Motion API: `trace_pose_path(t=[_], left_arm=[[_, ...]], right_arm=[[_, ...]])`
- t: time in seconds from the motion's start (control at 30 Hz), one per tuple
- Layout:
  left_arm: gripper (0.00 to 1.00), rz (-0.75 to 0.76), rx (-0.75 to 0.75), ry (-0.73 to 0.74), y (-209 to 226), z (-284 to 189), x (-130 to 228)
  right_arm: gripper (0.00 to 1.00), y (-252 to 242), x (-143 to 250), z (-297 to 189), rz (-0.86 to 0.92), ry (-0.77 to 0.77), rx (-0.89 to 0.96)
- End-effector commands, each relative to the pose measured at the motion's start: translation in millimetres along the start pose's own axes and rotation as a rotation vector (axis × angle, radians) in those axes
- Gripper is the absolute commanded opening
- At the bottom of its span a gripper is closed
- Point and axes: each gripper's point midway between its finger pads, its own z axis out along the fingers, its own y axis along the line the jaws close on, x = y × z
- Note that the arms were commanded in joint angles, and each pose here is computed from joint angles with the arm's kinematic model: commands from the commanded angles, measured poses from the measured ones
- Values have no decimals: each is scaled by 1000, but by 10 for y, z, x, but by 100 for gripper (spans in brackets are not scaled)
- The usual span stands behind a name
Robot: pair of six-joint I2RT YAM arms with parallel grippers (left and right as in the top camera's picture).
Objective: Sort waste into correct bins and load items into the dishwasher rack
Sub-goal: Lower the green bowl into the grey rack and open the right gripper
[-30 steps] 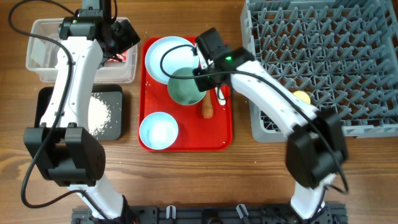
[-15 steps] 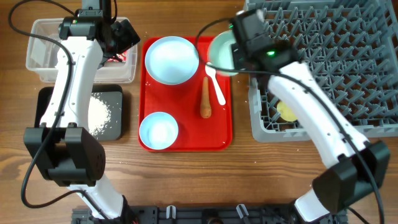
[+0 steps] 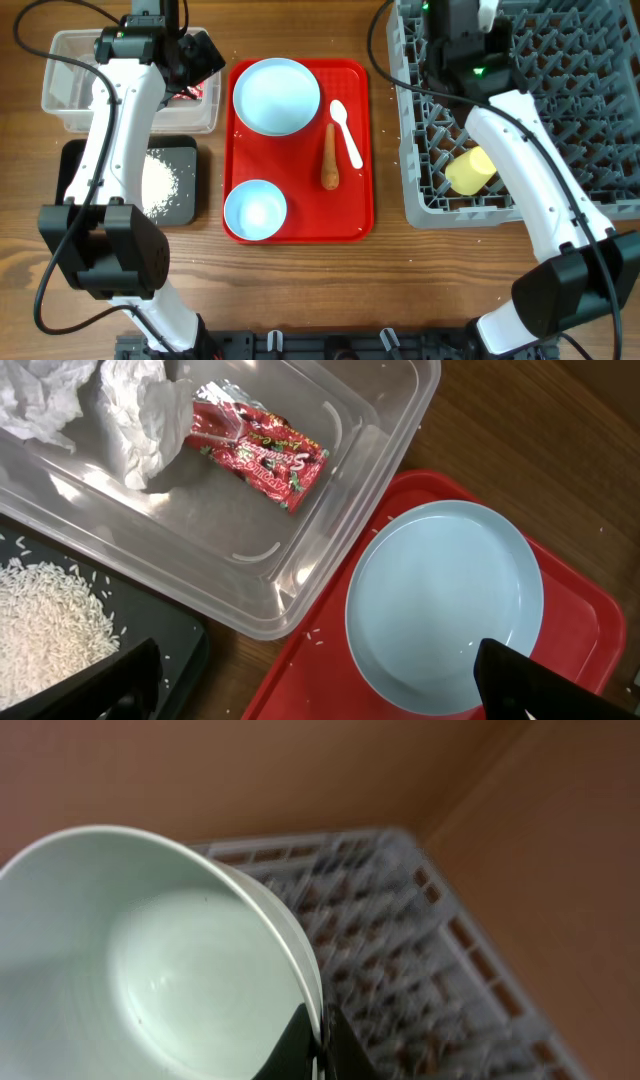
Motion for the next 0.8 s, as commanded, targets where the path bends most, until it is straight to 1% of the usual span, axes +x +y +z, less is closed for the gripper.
trace_pose_path(t=[0.0, 0.1, 0.23, 0.37, 0.47, 0.63, 0.77], left_arm=[[100, -15, -10, 0, 28, 16, 4], [100, -15, -10, 0, 28, 16, 4], [100, -15, -10, 0, 28, 16, 4], [100, -15, -10, 0, 28, 16, 4], [100, -15, -10, 0, 28, 16, 4], [100, -15, -10, 0, 28, 16, 4], [100, -15, -10, 0, 28, 16, 4]], right_arm=[[4, -273, -327, -66, -37, -91, 105], [4, -323, -504, -94, -55, -148, 133], [4, -378, -614, -68, -69, -181, 154], [4, -390, -520, 104, -88, -149, 175], [4, -327, -402, 315, -158, -114, 189], [4, -19, -301, 657, -305, -118, 212], [4, 253, -118, 926, -373, -110, 215]])
